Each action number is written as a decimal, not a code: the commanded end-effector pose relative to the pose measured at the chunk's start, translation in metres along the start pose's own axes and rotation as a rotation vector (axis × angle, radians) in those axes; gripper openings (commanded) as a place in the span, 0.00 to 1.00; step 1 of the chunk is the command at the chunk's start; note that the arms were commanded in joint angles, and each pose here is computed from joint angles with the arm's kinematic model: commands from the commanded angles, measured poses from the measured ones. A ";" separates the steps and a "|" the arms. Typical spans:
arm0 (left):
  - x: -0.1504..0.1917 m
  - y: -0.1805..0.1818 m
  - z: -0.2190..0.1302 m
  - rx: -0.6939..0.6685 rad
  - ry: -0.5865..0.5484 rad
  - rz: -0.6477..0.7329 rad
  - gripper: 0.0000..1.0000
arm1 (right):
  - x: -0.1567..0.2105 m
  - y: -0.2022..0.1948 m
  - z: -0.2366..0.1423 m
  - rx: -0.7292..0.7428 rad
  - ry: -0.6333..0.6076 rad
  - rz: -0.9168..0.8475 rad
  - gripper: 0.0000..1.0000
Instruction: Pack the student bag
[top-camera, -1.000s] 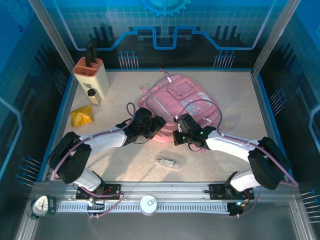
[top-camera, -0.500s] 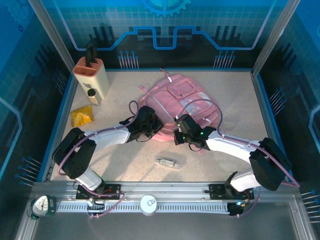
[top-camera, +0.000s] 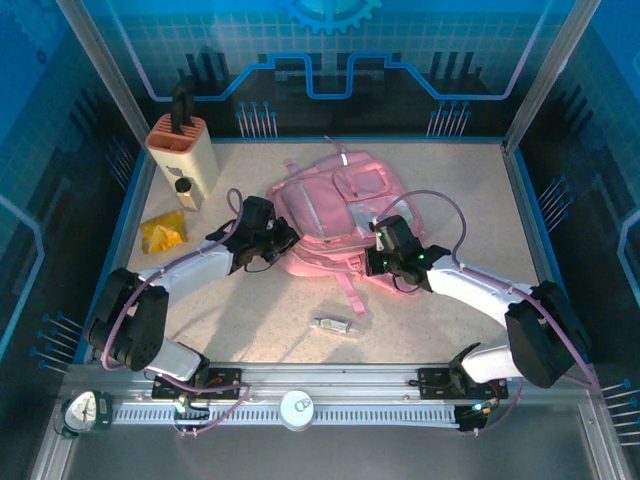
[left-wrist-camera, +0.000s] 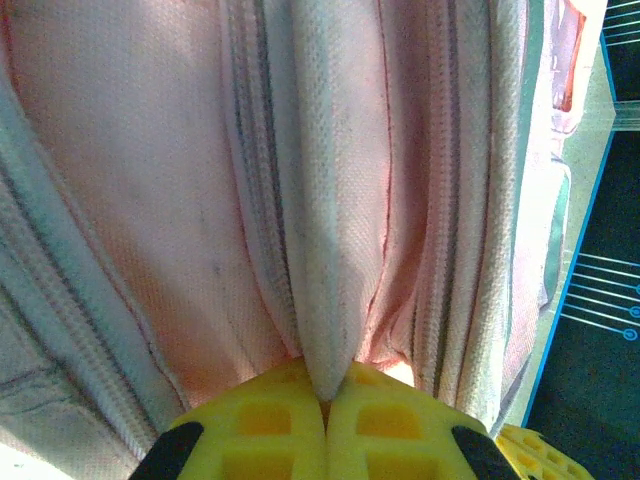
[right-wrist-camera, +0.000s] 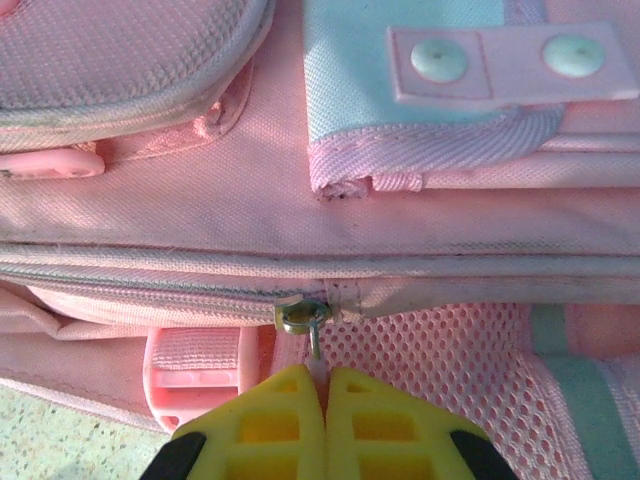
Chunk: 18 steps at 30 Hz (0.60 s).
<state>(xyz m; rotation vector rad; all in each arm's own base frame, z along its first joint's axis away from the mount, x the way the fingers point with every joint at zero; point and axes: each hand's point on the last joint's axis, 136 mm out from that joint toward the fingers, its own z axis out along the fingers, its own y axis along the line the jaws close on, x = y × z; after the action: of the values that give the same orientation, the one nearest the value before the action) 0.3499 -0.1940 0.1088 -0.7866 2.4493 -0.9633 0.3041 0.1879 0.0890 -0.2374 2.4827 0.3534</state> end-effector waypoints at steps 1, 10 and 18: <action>-0.031 0.016 -0.009 -0.059 -0.108 0.012 0.00 | 0.012 -0.038 0.002 0.118 0.059 0.042 0.00; -0.013 0.006 -0.003 -0.028 -0.031 0.064 0.22 | -0.003 0.007 -0.014 -0.108 0.048 0.090 0.29; -0.003 0.007 -0.031 -0.117 -0.118 0.169 0.48 | -0.037 0.040 -0.018 -0.290 0.077 0.207 0.52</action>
<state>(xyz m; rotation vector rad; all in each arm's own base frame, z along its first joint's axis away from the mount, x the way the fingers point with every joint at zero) 0.3373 -0.1842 0.1090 -0.6770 2.4785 -0.8013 0.3048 0.2074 0.1169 -0.1485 2.5303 0.6617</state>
